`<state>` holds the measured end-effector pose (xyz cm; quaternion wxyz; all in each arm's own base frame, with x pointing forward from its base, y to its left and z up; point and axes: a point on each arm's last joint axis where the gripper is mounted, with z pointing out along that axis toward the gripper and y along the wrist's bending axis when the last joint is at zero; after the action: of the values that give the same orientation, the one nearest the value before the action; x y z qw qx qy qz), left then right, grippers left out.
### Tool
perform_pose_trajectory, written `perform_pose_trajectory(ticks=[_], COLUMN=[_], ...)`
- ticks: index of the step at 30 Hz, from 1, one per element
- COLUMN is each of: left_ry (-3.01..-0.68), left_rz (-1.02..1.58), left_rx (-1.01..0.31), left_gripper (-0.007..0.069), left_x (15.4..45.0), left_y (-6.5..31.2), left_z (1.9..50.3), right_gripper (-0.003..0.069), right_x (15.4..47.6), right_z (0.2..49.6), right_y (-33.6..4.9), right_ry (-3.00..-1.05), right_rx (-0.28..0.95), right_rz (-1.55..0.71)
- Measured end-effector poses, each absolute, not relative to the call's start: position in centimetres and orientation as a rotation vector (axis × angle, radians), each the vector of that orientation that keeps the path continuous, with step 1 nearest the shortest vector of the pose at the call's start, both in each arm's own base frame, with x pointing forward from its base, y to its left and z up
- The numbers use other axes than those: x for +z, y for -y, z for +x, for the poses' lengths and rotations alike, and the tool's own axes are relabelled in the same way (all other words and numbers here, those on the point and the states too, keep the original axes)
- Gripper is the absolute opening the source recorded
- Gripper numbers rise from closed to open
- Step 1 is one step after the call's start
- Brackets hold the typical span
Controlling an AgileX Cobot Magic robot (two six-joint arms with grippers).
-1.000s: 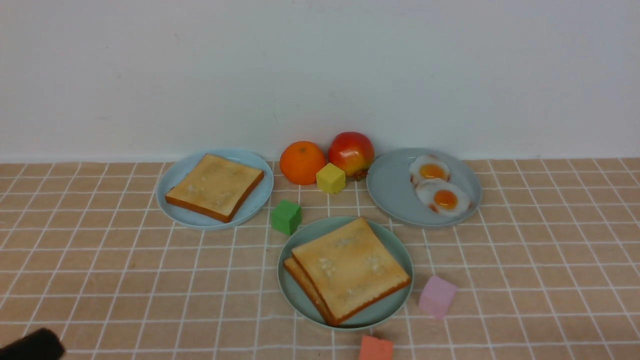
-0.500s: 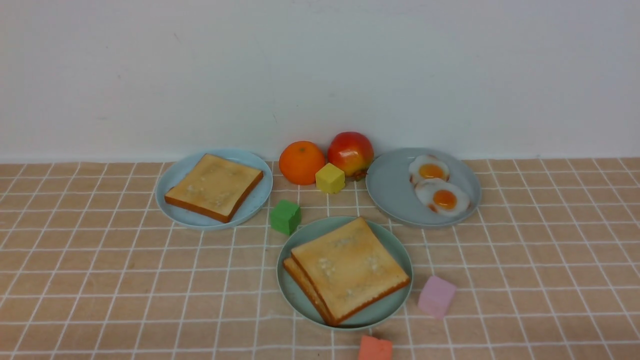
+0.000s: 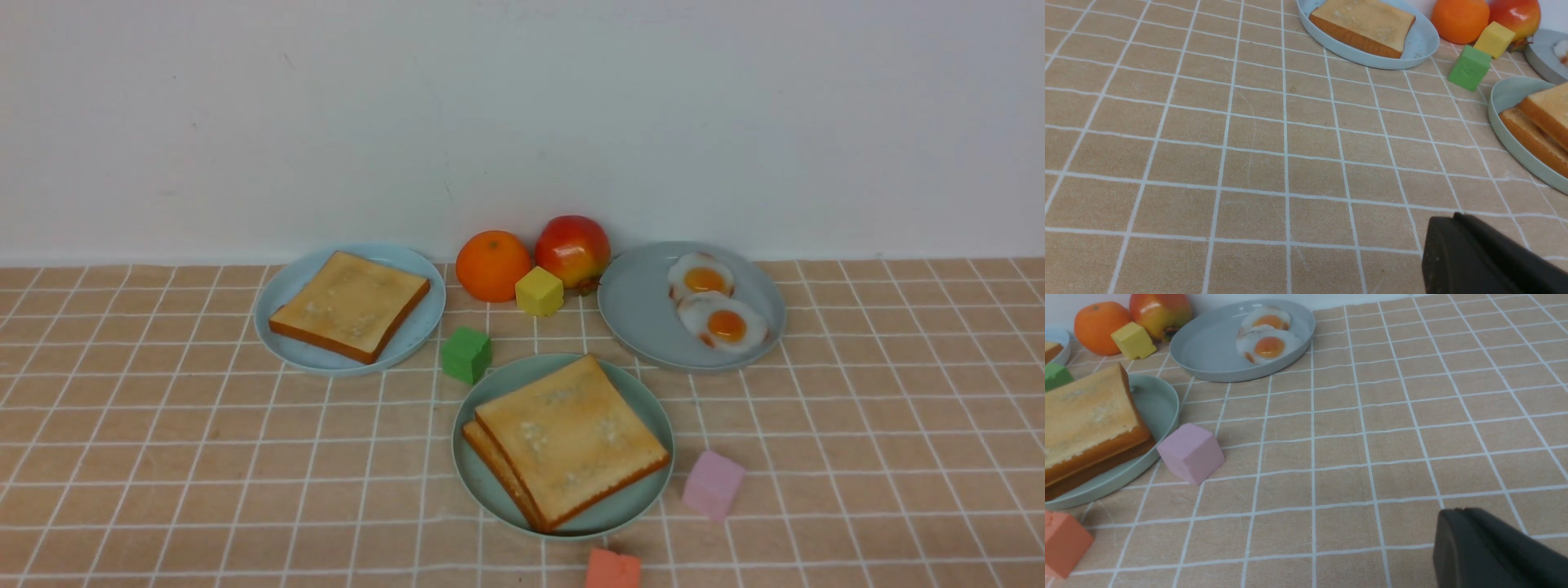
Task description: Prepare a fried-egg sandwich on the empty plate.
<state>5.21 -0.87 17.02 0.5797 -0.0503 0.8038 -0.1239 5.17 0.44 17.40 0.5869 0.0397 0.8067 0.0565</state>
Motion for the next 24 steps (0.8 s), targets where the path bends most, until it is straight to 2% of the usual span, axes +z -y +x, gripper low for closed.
perform_pose_trajectory(ticks=[24], left_ry=[-1.879], left_rz=[-0.117], left_rx=[-0.29], left_gripper=[-0.0013], left_x=[17.02], left_y=[0.87], left_z=[5.21], right_gripper=[0.0034], right_x=[17.4], right_z=[5.17], right_y=[-0.44], right_ry=[-1.88], right_rx=[0.132], right_rz=[0.093])
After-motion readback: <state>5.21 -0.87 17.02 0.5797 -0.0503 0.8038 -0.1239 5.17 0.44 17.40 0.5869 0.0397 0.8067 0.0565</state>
